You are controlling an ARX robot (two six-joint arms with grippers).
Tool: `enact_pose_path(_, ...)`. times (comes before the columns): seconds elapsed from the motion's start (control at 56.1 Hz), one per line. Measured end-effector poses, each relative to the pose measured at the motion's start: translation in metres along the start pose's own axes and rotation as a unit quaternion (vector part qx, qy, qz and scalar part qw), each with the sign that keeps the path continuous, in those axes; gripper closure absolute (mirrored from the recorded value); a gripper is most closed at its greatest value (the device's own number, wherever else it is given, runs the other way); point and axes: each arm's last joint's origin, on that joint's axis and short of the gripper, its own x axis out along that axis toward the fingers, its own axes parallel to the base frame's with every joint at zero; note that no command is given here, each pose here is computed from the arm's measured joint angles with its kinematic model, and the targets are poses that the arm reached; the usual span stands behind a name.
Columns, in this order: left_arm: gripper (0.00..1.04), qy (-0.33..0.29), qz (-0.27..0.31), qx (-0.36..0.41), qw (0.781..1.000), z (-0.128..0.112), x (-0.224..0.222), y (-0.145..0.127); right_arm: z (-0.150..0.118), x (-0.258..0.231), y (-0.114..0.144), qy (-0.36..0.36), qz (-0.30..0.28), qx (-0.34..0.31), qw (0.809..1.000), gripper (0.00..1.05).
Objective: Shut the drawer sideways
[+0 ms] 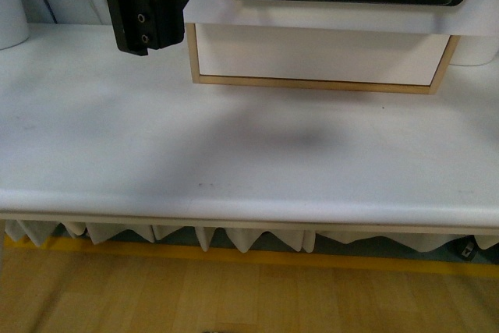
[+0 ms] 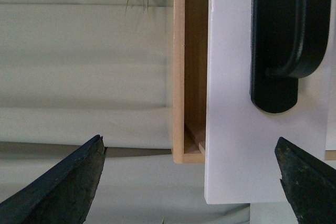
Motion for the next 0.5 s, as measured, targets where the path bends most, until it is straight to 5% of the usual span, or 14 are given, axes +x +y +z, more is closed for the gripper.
enact_pose_path(0.499, 0.06, -0.004, 0.000, 0.009, 1.000, -0.002, 0.018, 0.003, 0.003, 0.016, -0.006, -0.003, -0.024, -0.011, 1.000, 0.09)
